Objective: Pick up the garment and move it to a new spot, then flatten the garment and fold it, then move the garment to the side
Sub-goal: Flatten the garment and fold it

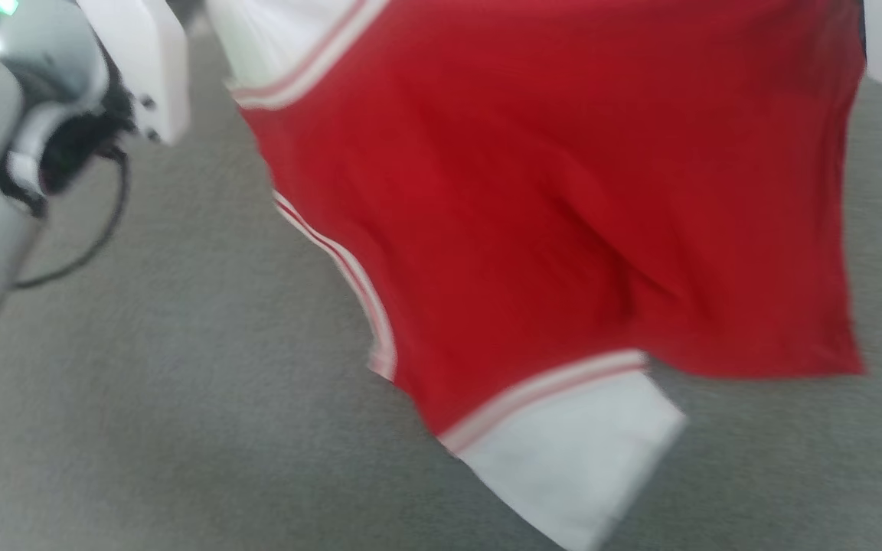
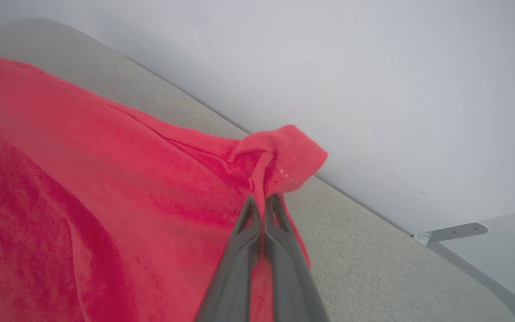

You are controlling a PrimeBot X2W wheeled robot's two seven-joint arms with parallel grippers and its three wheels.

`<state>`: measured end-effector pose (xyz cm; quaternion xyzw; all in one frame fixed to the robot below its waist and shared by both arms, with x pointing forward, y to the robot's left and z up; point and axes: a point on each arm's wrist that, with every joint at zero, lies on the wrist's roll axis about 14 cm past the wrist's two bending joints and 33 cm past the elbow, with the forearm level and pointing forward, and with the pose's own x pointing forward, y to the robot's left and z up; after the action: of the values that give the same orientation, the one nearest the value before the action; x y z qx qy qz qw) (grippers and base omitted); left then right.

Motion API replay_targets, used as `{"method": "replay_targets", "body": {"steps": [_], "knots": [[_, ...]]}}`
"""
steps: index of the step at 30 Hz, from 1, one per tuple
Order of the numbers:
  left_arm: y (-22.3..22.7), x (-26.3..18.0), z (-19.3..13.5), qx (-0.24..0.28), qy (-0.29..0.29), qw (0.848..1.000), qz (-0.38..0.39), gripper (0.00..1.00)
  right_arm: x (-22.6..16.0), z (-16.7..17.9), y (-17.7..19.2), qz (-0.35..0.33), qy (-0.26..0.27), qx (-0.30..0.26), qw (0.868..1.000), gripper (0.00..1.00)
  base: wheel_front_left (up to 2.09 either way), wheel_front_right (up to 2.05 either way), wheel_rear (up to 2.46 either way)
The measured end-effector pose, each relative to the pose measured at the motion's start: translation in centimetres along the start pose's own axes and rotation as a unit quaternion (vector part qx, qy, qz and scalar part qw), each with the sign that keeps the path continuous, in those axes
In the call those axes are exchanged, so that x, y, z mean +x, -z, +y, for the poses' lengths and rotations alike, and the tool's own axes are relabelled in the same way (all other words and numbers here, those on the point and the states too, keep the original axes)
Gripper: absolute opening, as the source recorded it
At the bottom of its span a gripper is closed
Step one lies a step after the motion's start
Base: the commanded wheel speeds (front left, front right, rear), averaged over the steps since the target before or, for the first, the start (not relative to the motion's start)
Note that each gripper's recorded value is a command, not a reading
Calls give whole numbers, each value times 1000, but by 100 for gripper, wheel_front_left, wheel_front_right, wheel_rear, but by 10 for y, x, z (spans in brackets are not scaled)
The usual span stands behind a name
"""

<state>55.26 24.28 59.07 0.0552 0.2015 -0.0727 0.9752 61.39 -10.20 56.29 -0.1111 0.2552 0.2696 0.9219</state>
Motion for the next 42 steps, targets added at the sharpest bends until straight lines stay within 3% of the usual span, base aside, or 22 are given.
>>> {"method": "replay_targets", "body": {"steps": [11,17,24,29,33,37,40,42], "knots": [[-113,-26,-19,52,3,993,-102,0,-99,-25,-52,-89,61,-16,994,0,0,0,0],[-142,-26,-26,46,4,989,-138,0,-120,-37,-57,-111,89,-12,990,0,0,0,0],[-174,-8,-24,51,-11,977,-209,0,-106,-57,-63,-149,124,2,981,0,0,0,0],[-205,5,-24,57,-32,956,-285,0,-88,-71,-75,-182,152,-13,971,0,0,0,0],[-238,2,-21,71,-58,925,-369,0,-89,-88,-107,-257,187,-46,947,0,0,0,0],[-266,-8,-18,84,-80,883,-456,0,-85,-98,-129,-313,211,-84,922,0,0,0,0],[-259,6,-17,83,-77,882,-457,0,-67,-101,-122,-308,218,-95,921,0,0,0,0],[-243,20,-17,89,-69,893,-436,0,-46,-97,-106,-280,211,-90,932,0,0,0,0]]}}
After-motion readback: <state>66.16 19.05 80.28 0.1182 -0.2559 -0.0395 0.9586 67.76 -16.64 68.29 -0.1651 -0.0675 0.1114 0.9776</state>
